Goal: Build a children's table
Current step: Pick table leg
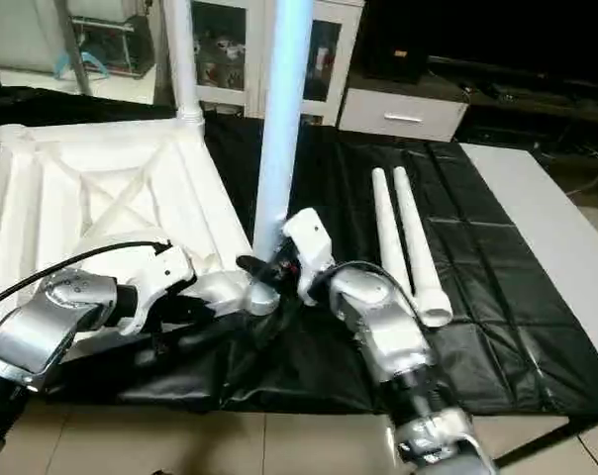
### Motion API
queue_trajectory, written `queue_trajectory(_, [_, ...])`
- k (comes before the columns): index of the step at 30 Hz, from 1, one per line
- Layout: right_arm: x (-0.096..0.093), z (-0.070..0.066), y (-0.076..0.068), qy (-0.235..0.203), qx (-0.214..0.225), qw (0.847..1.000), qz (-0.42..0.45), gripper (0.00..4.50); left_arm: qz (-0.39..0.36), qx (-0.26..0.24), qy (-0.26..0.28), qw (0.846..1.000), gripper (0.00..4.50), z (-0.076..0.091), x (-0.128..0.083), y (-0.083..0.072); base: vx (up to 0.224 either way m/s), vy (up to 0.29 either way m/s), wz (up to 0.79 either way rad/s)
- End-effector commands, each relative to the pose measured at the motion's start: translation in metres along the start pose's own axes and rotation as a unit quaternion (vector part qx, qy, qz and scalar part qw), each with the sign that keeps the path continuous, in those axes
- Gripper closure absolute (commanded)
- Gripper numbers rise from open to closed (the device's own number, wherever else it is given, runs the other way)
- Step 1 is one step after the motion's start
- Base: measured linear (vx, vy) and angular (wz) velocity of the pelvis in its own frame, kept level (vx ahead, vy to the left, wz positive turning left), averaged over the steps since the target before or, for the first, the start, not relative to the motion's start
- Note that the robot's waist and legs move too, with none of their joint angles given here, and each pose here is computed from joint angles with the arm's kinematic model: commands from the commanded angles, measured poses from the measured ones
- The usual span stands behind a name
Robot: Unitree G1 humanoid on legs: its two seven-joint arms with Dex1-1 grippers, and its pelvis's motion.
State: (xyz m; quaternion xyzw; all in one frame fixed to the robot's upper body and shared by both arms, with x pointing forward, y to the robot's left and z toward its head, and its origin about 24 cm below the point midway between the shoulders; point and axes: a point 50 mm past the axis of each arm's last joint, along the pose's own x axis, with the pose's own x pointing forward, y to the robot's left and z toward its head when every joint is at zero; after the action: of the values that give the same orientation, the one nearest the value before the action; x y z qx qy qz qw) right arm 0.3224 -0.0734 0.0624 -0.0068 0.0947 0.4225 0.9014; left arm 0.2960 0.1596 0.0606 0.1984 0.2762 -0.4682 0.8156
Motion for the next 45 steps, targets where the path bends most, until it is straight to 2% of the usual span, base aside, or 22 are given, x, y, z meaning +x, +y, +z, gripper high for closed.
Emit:
queue_trajectory(1, [-0.012,-0.045,-0.018,0.100,0.030,0.991,-0.083,2.64,0.082,-0.036,-0.049,0.995,4.50,0.014,-0.006,0.015,0.000,0.000,0.00])
queue_trajectory(3, [-0.006,-0.039,-0.028,0.094,0.029,0.985,-0.140,2.64,0.125,-0.075,-0.050,0.988,4.50,0.015,0.001,0.013,0.000,0.000,0.00])
queue_trajectory(7, [0.002,-0.032,-0.036,0.082,0.049,0.978,-0.188,2.64,0.153,-0.091,-0.049,0.983,4.50,0.018,0.011,0.007,0.000,0.000,0.00])
queue_trajectory(9, [0.012,-0.024,-0.042,0.072,0.060,0.969,-0.231,2.64,0.168,-0.111,-0.060,0.978,4.50,0.030,0.029,-0.004,0.000,0.000,0.00])
queue_trajectory(12, [0.019,-0.019,-0.043,0.063,0.085,0.961,-0.257,2.64,0.195,-0.112,-0.064,0.972,4.50,0.042,0.042,-0.008,0.000,0.000,0.00])
queue_trajectory(17, [0.028,-0.016,-0.040,0.059,0.094,0.953,-0.281,2.64,0.219,-0.119,-0.072,0.966,4.50,0.061,0.057,-0.012,0.000,0.000,0.00])
queue_trajectory(21, [0.034,-0.014,-0.037,0.055,0.098,0.952,-0.285,2.64,0.237,-0.122,-0.068,0.961,4.50,0.062,0.059,-0.010,0.000,0.000,0.00])
queue_trajectory(31, [0.038,-0.011,-0.036,0.045,0.102,0.953,-0.280,2.64,0.232,-0.125,-0.062,0.963,4.50,0.057,0.057,-0.010,0.000,0.000,0.00])
queue_trajectory(32, [0.039,-0.009,-0.035,0.038,0.097,0.957,-0.272,2.29,0.230,-0.124,-0.062,0.963,4.50,0.057,0.057,-0.010,0.000,0.000,0.00])
queue_trajectory(34, [0.040,-0.006,-0.035,0.029,0.097,0.959,-0.264,2.29,0.227,-0.122,-0.063,0.964,4.50,0.058,0.057,-0.010,0.000,0.000,0.00])
queue_trajectory(36, [0.041,-0.001,-0.035,0.015,0.098,0.962,-0.255,1.91,0.215,-0.110,-0.066,0.968,4.50,0.058,0.056,-0.011,0.000,0.000,0.00])
queue_trajectory(38, [0.041,0.001,-0.036,0.010,0.098,0.963,-0.251,1.84,0.212,-0.105,-0.068,0.969,4.50,0.058,0.055,-0.011,0.000,0.000,0.00])
queue_trajectory(42, [0.036,0.014,-0.039,-0.030,0.077,0.974,-0.211,1.45,0.182,-0.075,-0.073,0.978,4.50,0.056,0.047,-0.009,0.000,0.000,0.00])
queue_trajectory(45, [0.030,0.018,-0.040,-0.046,0.063,0.979,-0.188,1.18,0.163,-0.061,-0.071,0.982,4.50,0.053,0.042,-0.007,0.000,0.000,0.00])
